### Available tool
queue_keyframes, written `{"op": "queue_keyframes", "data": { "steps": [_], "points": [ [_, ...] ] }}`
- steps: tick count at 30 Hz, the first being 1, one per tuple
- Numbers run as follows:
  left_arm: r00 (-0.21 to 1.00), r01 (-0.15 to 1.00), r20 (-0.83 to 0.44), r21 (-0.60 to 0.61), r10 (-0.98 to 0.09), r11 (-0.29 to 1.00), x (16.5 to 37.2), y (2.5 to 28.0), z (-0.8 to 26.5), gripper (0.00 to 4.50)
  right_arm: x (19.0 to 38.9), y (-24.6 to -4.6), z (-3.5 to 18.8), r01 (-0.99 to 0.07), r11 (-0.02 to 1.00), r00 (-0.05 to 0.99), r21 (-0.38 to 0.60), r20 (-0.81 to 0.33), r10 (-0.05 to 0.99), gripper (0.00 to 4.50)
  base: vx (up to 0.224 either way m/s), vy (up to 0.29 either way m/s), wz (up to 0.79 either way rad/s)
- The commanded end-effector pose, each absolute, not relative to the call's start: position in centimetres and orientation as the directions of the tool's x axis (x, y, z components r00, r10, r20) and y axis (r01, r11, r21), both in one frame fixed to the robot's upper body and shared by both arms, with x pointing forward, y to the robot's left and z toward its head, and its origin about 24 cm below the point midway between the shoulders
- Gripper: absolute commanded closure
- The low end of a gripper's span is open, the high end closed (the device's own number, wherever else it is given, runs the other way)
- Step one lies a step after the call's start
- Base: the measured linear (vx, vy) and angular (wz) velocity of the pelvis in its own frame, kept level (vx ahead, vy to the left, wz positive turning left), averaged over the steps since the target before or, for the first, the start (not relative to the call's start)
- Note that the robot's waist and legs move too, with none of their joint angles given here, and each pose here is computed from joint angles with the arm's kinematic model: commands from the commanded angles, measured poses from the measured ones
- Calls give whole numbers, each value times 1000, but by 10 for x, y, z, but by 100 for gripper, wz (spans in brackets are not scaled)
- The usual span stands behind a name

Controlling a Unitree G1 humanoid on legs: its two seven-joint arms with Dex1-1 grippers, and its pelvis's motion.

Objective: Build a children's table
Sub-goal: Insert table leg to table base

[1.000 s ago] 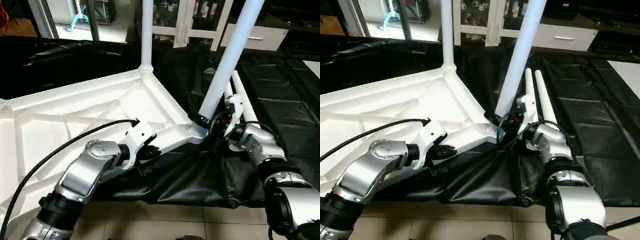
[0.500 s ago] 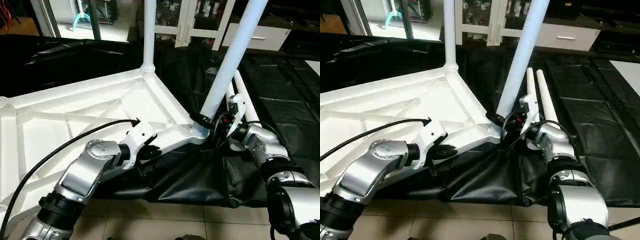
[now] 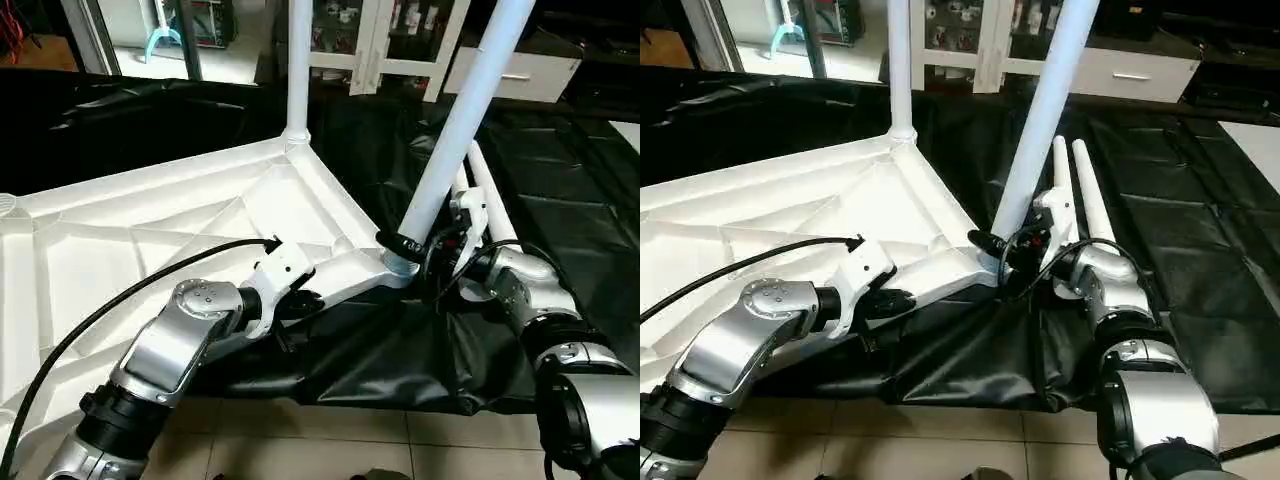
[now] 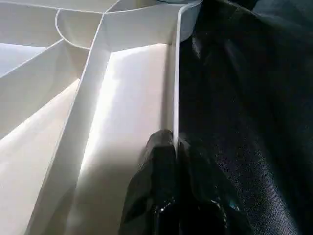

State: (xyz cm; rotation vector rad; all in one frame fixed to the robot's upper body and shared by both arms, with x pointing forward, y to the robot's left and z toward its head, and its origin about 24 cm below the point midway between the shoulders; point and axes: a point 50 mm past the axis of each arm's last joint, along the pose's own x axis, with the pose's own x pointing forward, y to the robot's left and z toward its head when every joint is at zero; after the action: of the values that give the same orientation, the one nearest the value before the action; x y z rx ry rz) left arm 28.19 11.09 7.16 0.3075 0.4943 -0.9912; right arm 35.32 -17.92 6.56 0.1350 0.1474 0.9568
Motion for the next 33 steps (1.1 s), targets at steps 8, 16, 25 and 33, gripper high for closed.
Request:
{"op": "queue_keyframes", "data": {
  "steps": [8, 16, 25, 33],
  "points": [
    [405, 884, -524, 15, -749, 468, 278, 108, 73, 450, 359, -198, 85, -789, 572, 584, 226, -18, 812, 113, 0, 0, 0],
    [395, 889, -524, 12, -754, 457, 277, 107, 72, 450, 354, -201, 80, -802, 538, 549, 260, -33, 835, 113, 0, 0, 0],
    [390, 892, -528, 13, -754, 452, 276, 108, 72, 450, 353, -195, 73, -810, 535, 527, 239, -102, 844, 113, 0, 0, 0],
    [391, 891, -531, 13, -752, 454, 275, 109, 71, 450, 352, -200, 74, -806, 541, 533, 239, -104, 840, 113, 0, 0, 0]
  ]
}}
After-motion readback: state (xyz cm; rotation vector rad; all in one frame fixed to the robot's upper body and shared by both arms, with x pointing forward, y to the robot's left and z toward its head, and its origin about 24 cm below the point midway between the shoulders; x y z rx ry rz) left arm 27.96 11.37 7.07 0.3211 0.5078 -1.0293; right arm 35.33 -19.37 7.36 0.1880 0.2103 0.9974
